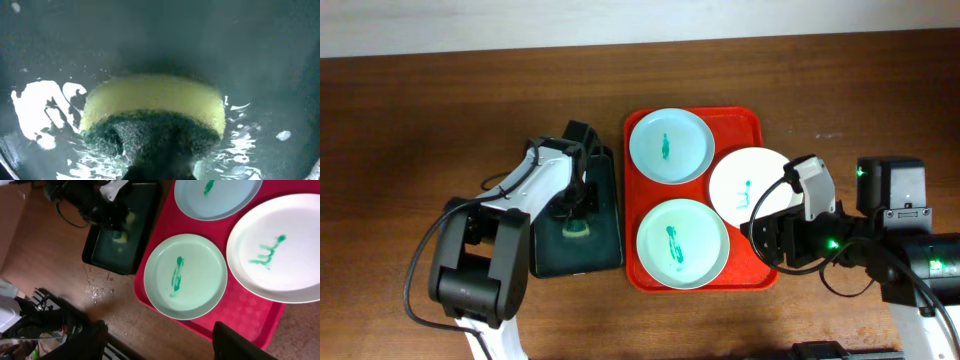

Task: Clean dirty plates on tray and stack at the side
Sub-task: 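Reach left gripper to the sponge on the green tray and grasp it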

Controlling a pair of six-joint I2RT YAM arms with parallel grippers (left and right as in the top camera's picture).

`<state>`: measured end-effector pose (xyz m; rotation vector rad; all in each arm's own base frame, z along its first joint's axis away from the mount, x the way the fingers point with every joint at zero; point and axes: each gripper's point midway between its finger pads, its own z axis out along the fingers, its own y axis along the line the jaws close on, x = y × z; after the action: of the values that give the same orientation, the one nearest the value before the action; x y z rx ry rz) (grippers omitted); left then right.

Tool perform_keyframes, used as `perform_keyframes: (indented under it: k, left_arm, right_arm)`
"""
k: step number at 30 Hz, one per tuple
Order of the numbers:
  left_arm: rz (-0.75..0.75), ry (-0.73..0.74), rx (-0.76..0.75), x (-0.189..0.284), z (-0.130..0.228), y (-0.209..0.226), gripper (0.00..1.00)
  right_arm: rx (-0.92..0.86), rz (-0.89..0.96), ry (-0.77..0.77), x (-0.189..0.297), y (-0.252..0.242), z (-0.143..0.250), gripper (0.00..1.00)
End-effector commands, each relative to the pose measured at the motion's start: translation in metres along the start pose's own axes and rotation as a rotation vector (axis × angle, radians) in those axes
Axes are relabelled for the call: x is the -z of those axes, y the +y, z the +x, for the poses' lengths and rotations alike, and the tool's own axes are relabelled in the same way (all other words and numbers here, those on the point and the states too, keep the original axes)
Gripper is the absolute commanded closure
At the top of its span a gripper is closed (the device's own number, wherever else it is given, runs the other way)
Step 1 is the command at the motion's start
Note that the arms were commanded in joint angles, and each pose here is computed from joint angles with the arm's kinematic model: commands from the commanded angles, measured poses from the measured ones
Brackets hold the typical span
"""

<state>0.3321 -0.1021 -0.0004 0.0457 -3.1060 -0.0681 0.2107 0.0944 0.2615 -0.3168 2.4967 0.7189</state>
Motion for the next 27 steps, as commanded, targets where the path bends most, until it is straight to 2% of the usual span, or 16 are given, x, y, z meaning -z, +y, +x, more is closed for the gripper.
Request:
perform_keyframes:
  k: [1, 2, 3, 4, 5, 7, 9, 11, 13, 16, 18, 22, 26, 27]
  left_arm:
    - [-0.006, -0.010, 0.015, 0.011, -0.010, 0.000, 1.00]
    - [0.035, -0.004, 0.025, 0.025, -0.013, -0.004, 0.94]
    - [0.069, -0.002, 0.034, 0.037, -0.015, -0.007, 0.75]
    - [0.096, -0.001, 0.043, 0.052, -0.018, -0.008, 0.52]
    - [0.103, 0.005, 0.047, 0.061, -0.018, -0.007, 0.41]
    - [0.095, 0.029, 0.048, 0.068, -0.012, -0.005, 0.34]
    - [0.083, 0.065, 0.046, 0.064, -0.002, -0.003, 0.31]
    - [0.069, 0.101, 0.047, 0.056, 0.008, 0.000, 0.35]
    - [0.058, 0.128, 0.070, 0.040, 0.019, 0.002, 0.45]
    - [0.047, 0.149, 0.100, 0.012, 0.034, 0.000, 0.72]
    - [0.046, 0.146, 0.087, -0.006, 0.043, -0.002, 1.00]
    - [0.057, 0.121, 0.090, -0.005, 0.036, -0.003, 1.00]
    - [0.058, 0.104, 0.099, 0.024, 0.023, 0.000, 1.00]
    - [0.061, 0.087, 0.092, 0.038, 0.015, 0.002, 0.85]
  right_arm:
    - [-0.002, -0.008, -0.011, 0.005, 0.004, -0.002, 0.39]
    - [-0.029, -0.001, -0.011, 0.005, 0.002, -0.002, 0.41]
    - [-0.055, -0.001, -0.011, 0.005, 0.002, -0.002, 0.42]
    - [-0.063, -0.001, -0.010, 0.005, 0.002, -0.002, 0.42]
    - [-0.067, -0.001, -0.010, 0.005, 0.002, -0.002, 0.42]
    - [-0.066, -0.001, -0.010, 0.005, 0.002, -0.002, 0.42]
    - [-0.066, -0.001, -0.010, 0.005, 0.002, -0.002, 0.42]
    - [-0.066, -0.001, -0.010, 0.005, 0.002, -0.002, 0.42]
    - [-0.066, -0.001, -0.010, 0.005, 0.002, -0.002, 0.42]
    - [-0.066, -0.001, -0.010, 0.005, 0.002, -0.002, 0.42]
    - [-0.066, -0.001, -0.010, 0.005, 0.002, -0.002, 0.42]
    - [-0.080, -0.002, -0.006, 0.005, 0.002, -0.001, 0.42]
    - [-0.157, 0.048, 0.026, 0.005, -0.006, 0.007, 0.42]
    - [-0.205, 0.104, 0.041, 0.006, -0.015, 0.012, 0.42]
